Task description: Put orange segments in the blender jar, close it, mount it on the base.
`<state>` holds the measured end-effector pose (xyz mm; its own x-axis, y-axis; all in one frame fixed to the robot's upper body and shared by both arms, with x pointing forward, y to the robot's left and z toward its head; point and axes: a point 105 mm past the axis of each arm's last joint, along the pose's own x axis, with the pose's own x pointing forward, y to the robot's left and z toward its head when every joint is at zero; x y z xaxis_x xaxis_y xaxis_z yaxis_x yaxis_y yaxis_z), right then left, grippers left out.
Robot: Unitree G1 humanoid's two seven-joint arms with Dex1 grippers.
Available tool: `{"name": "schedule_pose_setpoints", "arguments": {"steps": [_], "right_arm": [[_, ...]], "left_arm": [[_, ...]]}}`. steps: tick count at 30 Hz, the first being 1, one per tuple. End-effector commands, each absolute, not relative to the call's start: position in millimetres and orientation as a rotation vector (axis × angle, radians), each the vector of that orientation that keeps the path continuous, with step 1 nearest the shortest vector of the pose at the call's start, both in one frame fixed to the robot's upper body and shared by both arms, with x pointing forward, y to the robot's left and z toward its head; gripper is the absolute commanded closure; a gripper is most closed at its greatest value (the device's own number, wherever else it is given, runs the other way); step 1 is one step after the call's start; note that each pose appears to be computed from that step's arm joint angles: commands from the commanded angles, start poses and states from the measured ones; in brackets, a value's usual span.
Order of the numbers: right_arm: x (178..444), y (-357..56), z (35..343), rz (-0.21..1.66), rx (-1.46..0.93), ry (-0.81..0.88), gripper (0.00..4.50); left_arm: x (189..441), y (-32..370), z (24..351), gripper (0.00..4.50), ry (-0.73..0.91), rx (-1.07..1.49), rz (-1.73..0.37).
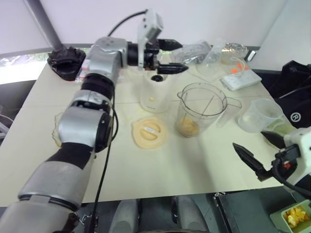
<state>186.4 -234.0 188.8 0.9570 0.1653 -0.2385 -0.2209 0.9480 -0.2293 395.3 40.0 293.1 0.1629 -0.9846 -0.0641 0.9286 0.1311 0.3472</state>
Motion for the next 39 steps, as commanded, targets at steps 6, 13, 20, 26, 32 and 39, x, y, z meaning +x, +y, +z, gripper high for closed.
{"name": "schedule_pose_setpoints", "arguments": {"steps": [6,13,20,26,32,39], "right_arm": [[202.0,-295.5,169.3,-0.062,-0.204,0.191,0.0],[234.0,-349.9,149.2,-0.245,-0.107,0.167,0.0],[262.8,-387.9,137.7,-0.337,-0.132,0.173,0.0],[281.8,-409.1,132.0,-0.398,-0.126,0.169,0.0],[296.9,-422.9,124.5,-0.441,-0.086,0.17,0.0],[312.1,-428.4,117.1,-0.448,-0.048,0.176,0.0]], "left_arm": [[375.6,79.3,233.5,0.07,-0.075,0.433,-1.267],[349.7,108.3,161.1,0.07,0.103,0.395,-1.149],[332.2,97.2,144.6,0.07,0.13,0.34,-1.117],[328.1,99.3,146.7,0.07,0.13,0.325,-1.089],[324.8,99.7,145.1,0.07,0.128,0.334,-1.077],[324.2,99.7,145.9,0.07,0.115,0.331,-1.055]]}}
